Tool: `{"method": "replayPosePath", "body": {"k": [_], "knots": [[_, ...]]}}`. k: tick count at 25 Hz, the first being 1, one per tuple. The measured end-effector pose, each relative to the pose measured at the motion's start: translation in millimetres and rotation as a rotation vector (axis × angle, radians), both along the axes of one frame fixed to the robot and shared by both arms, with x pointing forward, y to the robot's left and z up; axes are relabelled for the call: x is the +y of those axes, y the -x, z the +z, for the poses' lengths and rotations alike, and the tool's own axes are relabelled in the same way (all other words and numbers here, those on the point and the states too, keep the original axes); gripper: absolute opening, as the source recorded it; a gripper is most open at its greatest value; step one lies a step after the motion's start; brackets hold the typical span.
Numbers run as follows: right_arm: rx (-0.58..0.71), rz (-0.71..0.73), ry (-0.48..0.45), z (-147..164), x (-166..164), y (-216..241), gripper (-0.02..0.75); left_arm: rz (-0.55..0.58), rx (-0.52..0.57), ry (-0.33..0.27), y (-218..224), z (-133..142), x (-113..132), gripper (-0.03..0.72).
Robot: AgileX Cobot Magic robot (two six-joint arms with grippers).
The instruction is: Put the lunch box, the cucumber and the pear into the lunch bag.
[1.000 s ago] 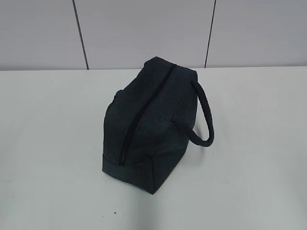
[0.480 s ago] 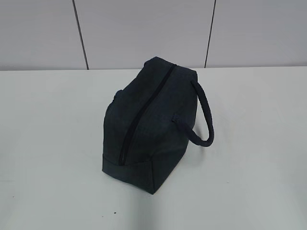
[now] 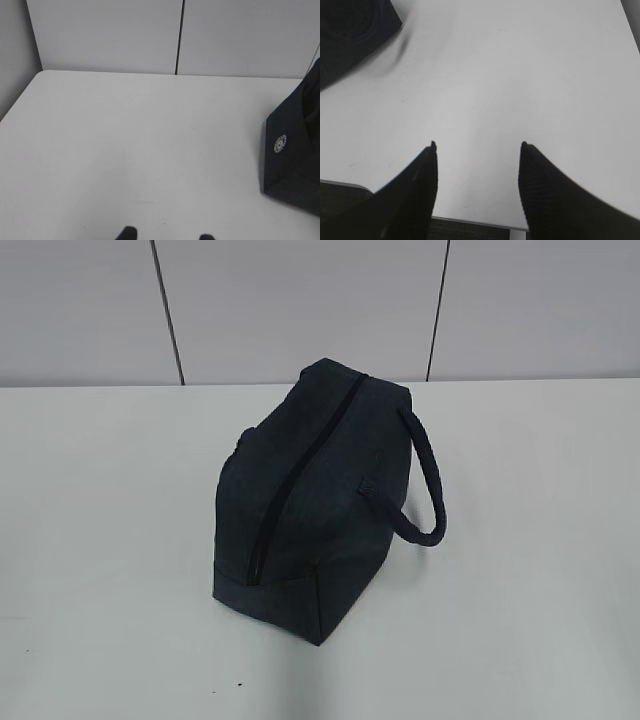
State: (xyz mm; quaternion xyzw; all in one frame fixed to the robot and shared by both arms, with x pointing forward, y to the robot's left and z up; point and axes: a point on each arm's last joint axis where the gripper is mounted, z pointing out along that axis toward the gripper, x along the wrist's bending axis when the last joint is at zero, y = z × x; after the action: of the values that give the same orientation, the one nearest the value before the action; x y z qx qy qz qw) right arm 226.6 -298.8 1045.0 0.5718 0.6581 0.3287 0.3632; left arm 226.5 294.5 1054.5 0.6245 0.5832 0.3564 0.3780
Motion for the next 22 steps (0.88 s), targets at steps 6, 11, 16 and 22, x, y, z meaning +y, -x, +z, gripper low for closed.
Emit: {"method": "replayPosePath", "body": {"k": [6,11,16,22], "knots": [[-0.002,-0.007,0.000,0.1,0.1,-0.1,0.412,0.000,0.000,0.000,0.0,0.0,0.0,0.242],[-0.002,-0.007,0.000,0.1,0.1,-0.1,0.412,0.000,0.000,0.000,0.0,0.0,0.0,0.241],[-0.002,-0.007,0.000,0.1,0.1,-0.1,0.412,0.000,0.000,0.000,0.0,0.0,0.0,0.239],[-0.002,-0.007,0.000,0.1,0.1,-0.1,0.412,0.000,0.000,0.000,0.0,0.0,0.0,0.239]]}}
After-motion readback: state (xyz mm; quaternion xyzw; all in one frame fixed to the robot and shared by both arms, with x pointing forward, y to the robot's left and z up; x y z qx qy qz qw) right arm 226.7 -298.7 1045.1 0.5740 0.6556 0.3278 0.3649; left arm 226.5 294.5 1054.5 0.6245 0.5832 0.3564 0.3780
